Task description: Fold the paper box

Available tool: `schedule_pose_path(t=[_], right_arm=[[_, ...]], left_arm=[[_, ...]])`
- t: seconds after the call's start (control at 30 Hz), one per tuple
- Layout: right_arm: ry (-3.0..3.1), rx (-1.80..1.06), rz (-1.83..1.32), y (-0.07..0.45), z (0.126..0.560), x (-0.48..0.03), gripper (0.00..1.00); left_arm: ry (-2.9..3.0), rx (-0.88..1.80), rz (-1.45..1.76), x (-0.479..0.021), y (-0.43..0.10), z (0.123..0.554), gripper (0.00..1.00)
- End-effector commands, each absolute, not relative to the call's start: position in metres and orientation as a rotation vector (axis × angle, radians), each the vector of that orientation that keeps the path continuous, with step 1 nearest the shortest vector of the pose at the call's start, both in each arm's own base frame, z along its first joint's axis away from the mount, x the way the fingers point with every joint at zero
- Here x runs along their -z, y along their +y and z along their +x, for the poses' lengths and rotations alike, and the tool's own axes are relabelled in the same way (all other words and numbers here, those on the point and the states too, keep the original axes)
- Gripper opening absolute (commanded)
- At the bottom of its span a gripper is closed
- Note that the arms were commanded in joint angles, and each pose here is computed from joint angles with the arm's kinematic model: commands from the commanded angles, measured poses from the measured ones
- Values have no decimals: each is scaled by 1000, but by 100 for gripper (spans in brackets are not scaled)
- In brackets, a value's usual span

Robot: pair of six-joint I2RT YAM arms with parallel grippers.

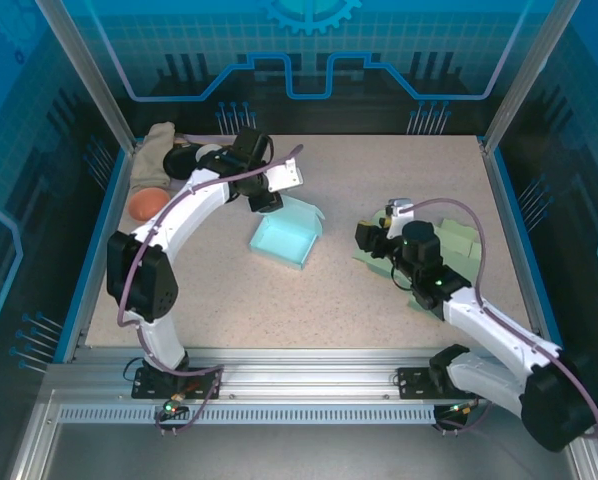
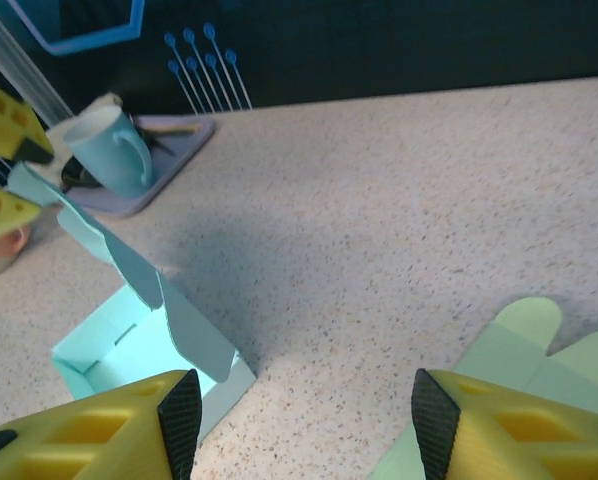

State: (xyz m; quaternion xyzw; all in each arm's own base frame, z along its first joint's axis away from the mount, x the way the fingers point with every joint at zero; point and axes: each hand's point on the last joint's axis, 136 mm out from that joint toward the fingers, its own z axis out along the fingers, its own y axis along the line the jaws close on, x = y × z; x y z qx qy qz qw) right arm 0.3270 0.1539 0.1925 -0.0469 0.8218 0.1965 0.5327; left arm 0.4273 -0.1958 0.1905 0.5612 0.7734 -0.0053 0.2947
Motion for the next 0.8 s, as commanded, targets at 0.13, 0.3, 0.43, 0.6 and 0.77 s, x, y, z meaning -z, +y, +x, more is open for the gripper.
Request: schedule_pose_path(t=[0.13, 0.3, 0.43, 0.6, 0.77], right_arm=[[1987, -501, -194, 181, 361, -182, 60], [2077, -505, -267, 197, 377, -150, 58], [2120, -509, -298, 207, 388, -128, 56], [2140, -498, -343, 213, 395, -109, 55], [2130, -463, -314, 205, 397, -106, 52]], left_arm=[[1992, 173, 1530, -189, -225, 432, 45], [2015, 191, 1544, -180, -228, 432, 43], [2030, 197, 1574, -173, -232, 430, 37], [2036, 201, 1610, -171, -236, 424, 7], [2044, 200, 1633, -171, -233, 414, 0]])
